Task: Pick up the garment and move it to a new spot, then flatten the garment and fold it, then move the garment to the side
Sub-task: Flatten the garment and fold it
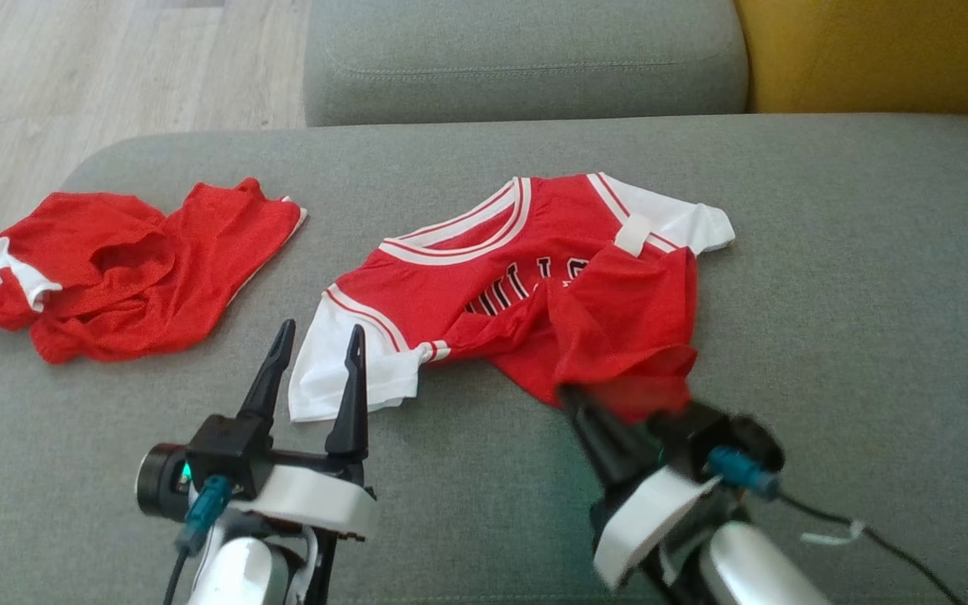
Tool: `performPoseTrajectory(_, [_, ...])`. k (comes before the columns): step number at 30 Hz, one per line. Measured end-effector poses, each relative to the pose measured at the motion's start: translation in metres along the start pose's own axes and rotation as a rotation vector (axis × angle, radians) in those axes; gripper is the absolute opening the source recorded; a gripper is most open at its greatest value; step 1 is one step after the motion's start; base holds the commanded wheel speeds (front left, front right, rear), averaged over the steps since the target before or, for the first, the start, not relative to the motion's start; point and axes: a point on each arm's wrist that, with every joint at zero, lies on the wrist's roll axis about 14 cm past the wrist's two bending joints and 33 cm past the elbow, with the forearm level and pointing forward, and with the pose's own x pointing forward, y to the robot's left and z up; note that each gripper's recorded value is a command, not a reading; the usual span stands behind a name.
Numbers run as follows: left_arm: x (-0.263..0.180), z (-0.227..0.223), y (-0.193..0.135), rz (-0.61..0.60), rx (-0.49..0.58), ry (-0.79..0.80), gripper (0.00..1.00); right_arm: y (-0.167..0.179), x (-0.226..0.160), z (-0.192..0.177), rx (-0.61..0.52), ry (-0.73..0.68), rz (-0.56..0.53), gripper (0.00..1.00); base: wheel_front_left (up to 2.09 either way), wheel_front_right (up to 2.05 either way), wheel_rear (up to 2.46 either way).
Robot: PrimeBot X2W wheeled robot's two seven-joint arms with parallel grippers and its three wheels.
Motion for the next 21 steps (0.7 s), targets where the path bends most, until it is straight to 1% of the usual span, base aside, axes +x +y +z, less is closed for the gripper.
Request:
performPoseTrajectory(3, [0.000,0.002,0.002,0.006,0.002,-0.005,1.00,0.018,-0.007,-0.021,0.032,0.085,0.040,0.00,0.00,0.00,0.00])
performPoseTrajectory(7, [0.000,0.002,0.004,0.012,0.003,-0.007,1.00,0.044,-0.013,-0.035,0.076,0.142,0.114,0.00,0.00,0.00,0.00])
performPoseTrajectory(12, [0.000,0.002,0.004,0.011,0.003,-0.006,1.00,0.051,-0.021,-0.054,0.091,0.238,0.146,0.00,0.00,0.00,0.00])
performPoseTrajectory(13, [0.000,0.002,0.004,0.010,0.002,-0.006,1.00,0.051,-0.023,-0.058,0.086,0.256,0.149,0.16,0.00,0.00,0.00])
performPoseTrajectory(14, [0.000,0.002,0.003,0.009,0.002,-0.006,1.00,0.049,-0.024,-0.059,0.083,0.258,0.146,1.00,0.00,0.00,0.00])
performPoseTrajectory(18, [0.002,0.002,0.002,0.004,0.001,-0.006,1.00,0.040,-0.024,-0.055,0.098,0.244,0.117,1.00,0.00,0.00,0.00])
performPoseTrajectory(21, [0.003,0.001,0.000,-0.003,0.000,-0.005,1.00,0.031,-0.022,-0.043,0.102,0.188,0.088,1.00,0.00,0.00,0.00])
